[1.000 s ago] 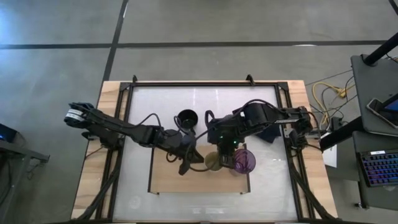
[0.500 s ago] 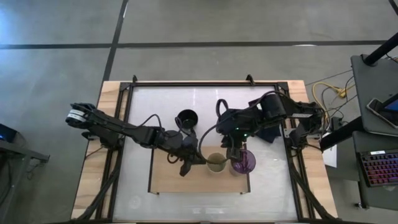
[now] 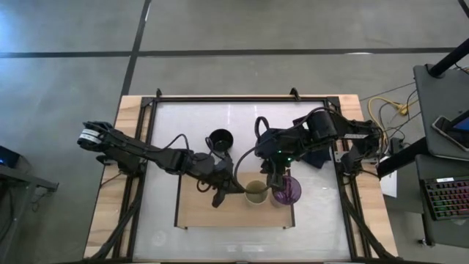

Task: Stack small to large cups/mugs on shelf
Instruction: Put the brown mug on the shelf, then move the gray mug to the middle top of the table

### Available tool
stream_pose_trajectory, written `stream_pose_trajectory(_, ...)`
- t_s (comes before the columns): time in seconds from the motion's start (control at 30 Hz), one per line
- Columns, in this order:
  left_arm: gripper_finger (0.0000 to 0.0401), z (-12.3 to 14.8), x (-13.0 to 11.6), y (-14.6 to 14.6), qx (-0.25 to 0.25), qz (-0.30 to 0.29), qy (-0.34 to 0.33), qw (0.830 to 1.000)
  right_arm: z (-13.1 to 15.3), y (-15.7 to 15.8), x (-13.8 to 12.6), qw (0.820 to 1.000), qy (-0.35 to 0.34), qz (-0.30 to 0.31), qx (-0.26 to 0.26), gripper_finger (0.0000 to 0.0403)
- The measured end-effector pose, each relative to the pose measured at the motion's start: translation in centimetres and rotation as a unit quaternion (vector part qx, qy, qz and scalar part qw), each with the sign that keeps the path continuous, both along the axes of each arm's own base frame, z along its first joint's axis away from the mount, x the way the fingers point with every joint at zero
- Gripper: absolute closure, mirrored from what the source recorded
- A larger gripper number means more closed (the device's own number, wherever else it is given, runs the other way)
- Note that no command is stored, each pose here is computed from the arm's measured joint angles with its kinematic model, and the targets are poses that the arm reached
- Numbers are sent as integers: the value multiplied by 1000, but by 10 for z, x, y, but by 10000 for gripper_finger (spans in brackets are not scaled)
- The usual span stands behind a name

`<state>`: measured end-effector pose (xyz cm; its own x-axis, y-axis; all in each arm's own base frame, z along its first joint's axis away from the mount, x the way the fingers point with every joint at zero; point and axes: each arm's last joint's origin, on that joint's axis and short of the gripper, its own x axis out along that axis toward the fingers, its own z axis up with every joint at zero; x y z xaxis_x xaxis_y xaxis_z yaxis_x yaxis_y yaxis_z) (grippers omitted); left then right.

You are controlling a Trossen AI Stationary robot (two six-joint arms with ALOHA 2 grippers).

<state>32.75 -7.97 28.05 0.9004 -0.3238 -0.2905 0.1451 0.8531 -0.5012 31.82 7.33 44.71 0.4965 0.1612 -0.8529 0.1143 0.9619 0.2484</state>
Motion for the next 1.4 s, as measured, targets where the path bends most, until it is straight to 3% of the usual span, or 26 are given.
stream_pose_trajectory(0.27, 401, 0, 0, 0, 1, 0, 1, 1000, 0, 0, 0, 1000, 1, -2, -6, 323)
stream_pose_trajectory(0.47, 401, -6, -3, 1, 12, 2, 28, 1000, -1, -7, -3, 995, -1, -46, -88, 328)
stream_pose_trajectory(0.53, 401, -4, -7, 3, 17, 3, 41, 999, 1, -11, -5, 994, -6, -52, -93, 328)
stream_pose_trajectory(0.8, 401, 39, -41, 25, 41, 30, -9, 999, 7, -34, -8, 995, -9, -63, -75, 322)
stream_pose_trajectory(1.0, 401, 51, -70, 59, 53, 96, 27, 994, 8, -66, -7, 992, -7, -91, -86, 334)
stream_pose_trajectory(1.17, 401, 48, -78, 79, 60, 115, 60, 990, 4, -104, -7, 990, 6, -121, -75, 330)
stream_pose_trajectory(1.3, 401, 45, -79, 96, 65, 136, 76, 986, -9, -143, -9, 984, 38, -155, -80, 324)
stream_pose_trajectory(1.4, 401, 43, -78, 109, 73, 113, 71, 988, -31, -173, -12, 982, 81, -165, -44, 317)
